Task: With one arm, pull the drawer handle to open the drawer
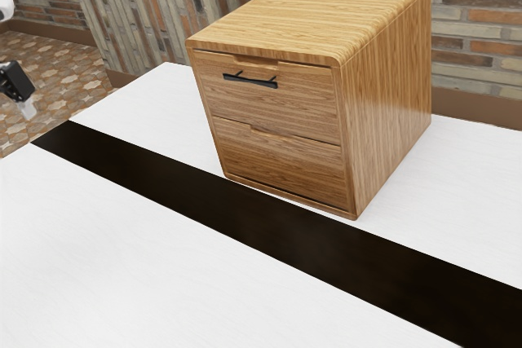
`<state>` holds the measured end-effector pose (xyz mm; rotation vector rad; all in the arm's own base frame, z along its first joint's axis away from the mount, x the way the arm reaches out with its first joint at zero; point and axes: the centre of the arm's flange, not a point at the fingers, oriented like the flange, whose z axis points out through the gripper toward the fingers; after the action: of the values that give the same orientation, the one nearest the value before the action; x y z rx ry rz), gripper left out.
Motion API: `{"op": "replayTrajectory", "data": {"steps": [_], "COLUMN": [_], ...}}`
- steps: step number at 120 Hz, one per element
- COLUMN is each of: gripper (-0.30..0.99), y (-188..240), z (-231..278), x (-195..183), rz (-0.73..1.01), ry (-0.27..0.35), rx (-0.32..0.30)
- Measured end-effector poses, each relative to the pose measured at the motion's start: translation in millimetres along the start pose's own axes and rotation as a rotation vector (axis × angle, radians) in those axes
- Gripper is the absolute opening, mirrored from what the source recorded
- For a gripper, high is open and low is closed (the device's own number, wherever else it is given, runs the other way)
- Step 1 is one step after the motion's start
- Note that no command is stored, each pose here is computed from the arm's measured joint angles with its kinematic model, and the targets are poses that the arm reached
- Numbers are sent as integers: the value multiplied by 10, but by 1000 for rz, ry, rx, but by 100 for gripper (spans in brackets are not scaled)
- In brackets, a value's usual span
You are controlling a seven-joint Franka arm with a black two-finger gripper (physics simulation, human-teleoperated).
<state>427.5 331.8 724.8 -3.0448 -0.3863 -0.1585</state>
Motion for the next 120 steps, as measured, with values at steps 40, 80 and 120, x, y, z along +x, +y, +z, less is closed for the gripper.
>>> {"op": "replayTrajectory", "data": {"steps": [40,80,120], "gripper": [67,67,67], "y": [614,2417,3155], "z": [-805,181,125], "x": [144,943,824], "rz": [264,937,1273], "ry": [163,96,223], "rx": [130,109,168]}}
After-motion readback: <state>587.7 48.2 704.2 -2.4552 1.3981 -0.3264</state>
